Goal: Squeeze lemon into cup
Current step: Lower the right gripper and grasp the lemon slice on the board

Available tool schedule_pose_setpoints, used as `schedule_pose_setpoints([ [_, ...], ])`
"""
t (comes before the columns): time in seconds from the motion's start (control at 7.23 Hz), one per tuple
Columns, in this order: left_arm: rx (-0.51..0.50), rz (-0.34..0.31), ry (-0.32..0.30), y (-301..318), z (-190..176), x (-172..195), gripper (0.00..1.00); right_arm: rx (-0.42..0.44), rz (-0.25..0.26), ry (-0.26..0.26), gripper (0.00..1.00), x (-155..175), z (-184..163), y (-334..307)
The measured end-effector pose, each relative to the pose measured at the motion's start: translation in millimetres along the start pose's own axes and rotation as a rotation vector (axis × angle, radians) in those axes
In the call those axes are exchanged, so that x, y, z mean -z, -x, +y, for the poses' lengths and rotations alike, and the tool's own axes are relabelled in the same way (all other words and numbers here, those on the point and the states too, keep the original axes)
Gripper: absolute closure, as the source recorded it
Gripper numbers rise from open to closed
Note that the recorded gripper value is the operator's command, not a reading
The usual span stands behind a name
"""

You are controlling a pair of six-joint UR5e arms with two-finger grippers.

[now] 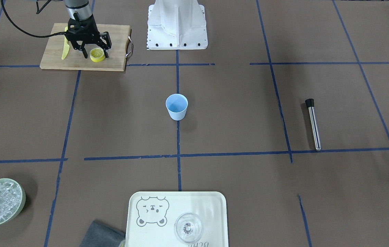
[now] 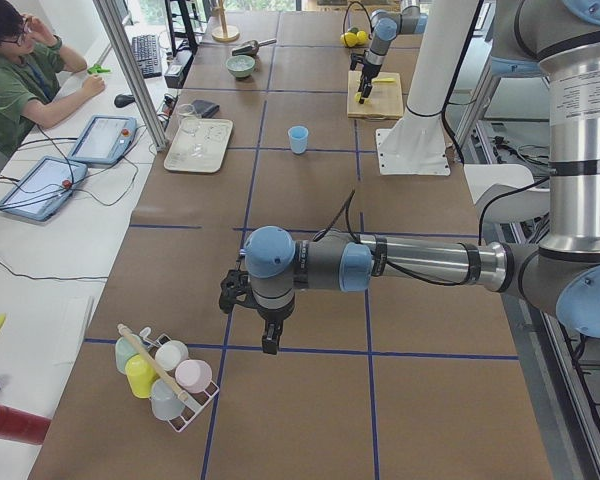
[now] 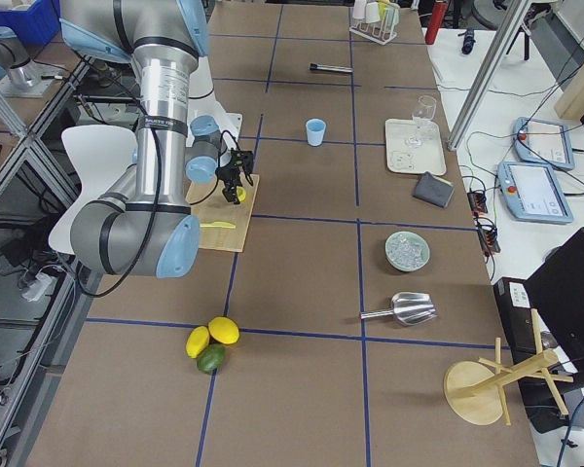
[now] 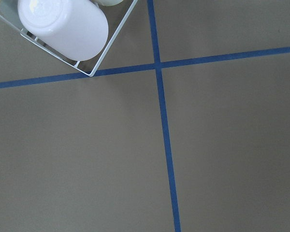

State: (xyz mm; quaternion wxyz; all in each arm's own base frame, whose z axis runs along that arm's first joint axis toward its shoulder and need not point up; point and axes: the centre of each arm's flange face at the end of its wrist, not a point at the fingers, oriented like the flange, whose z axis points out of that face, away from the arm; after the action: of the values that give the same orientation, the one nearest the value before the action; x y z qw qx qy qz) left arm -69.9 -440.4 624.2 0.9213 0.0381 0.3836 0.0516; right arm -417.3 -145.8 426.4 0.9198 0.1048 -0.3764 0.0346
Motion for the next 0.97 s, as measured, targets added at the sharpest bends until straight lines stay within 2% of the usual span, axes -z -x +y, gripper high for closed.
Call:
schedule_pose_setpoints([
  [0.14,0.0,0.0,0.0,-0.1,0.0,0.3,0.0,0.0,0.0,0.0,0.37,0.1,0.2,0.1],
  [0.28,0.0,-0.001,0.0,0.0,0.0,0.4,0.0,0.0,-0.001,0.0,0.68,0.3,0.2,0.3],
  [0.42,0.0,-0.001,-0.001,-0.1,0.0,0.5,0.0,0.0,-0.002,0.0,0.9,0.9,0.1,0.5],
  [0.55,0.0,-0.002,-0.001,-0.1,0.0,0.5,0.0,-0.001,-0.005,0.0,0.98,2.4,-0.7,1.3],
  [0.97,-0.001,-0.002,-0.002,-0.5,-0.5,1.0,0.0,-0.013,-0.041,-0.004,0.98,20.7,-7.9,8.8],
])
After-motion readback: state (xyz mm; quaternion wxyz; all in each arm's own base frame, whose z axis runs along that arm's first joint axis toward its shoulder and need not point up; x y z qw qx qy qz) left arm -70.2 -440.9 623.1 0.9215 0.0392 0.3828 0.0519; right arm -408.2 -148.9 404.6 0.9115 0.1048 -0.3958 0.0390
